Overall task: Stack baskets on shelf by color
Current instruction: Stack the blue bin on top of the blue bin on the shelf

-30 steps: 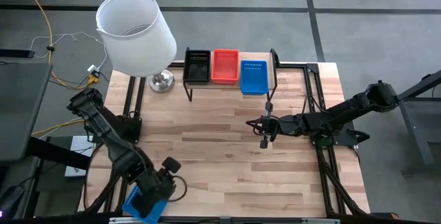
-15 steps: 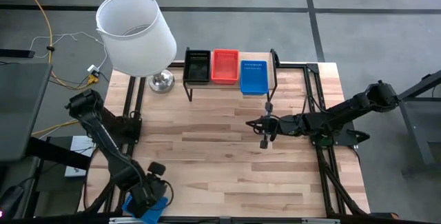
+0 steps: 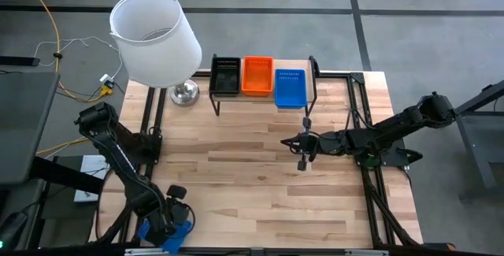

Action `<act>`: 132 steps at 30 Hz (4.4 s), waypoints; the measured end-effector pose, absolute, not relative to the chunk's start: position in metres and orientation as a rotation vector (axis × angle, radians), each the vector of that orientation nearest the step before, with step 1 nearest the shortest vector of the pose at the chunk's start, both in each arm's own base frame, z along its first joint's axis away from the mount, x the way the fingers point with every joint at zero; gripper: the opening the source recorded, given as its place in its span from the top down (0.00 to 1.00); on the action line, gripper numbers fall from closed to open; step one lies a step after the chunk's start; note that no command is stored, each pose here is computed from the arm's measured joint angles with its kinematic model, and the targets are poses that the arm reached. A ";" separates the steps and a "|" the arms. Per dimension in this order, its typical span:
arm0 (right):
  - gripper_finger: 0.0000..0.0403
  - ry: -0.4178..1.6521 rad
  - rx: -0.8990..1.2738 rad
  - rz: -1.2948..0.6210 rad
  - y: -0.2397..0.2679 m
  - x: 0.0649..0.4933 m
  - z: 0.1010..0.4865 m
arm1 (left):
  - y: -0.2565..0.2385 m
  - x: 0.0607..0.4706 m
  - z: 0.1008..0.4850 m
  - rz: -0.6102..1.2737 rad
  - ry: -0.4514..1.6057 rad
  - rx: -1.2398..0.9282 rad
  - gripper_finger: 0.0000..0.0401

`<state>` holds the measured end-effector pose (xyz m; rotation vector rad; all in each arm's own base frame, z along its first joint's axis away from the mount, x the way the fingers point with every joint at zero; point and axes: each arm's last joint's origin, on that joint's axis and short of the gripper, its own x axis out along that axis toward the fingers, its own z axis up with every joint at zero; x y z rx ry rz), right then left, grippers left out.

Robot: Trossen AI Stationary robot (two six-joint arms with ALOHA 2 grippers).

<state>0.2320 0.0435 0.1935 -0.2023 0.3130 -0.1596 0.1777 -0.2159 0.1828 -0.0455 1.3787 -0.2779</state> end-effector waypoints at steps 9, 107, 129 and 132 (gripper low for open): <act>1.00 0.313 -0.205 -0.159 0.044 0.232 0.194 | -0.213 0.175 0.178 -0.269 1.401 -0.038 0.65; 1.00 0.313 -0.205 -0.160 0.044 0.232 0.193 | -0.036 0.284 0.408 0.360 0.101 0.146 1.00; 1.00 0.320 -0.204 -0.158 0.044 0.232 0.193 | 0.113 0.393 0.345 0.650 0.010 -0.478 1.00; 1.00 0.319 -0.183 -0.160 0.044 0.232 0.193 | 0.109 0.400 0.327 0.773 0.034 -0.442 1.00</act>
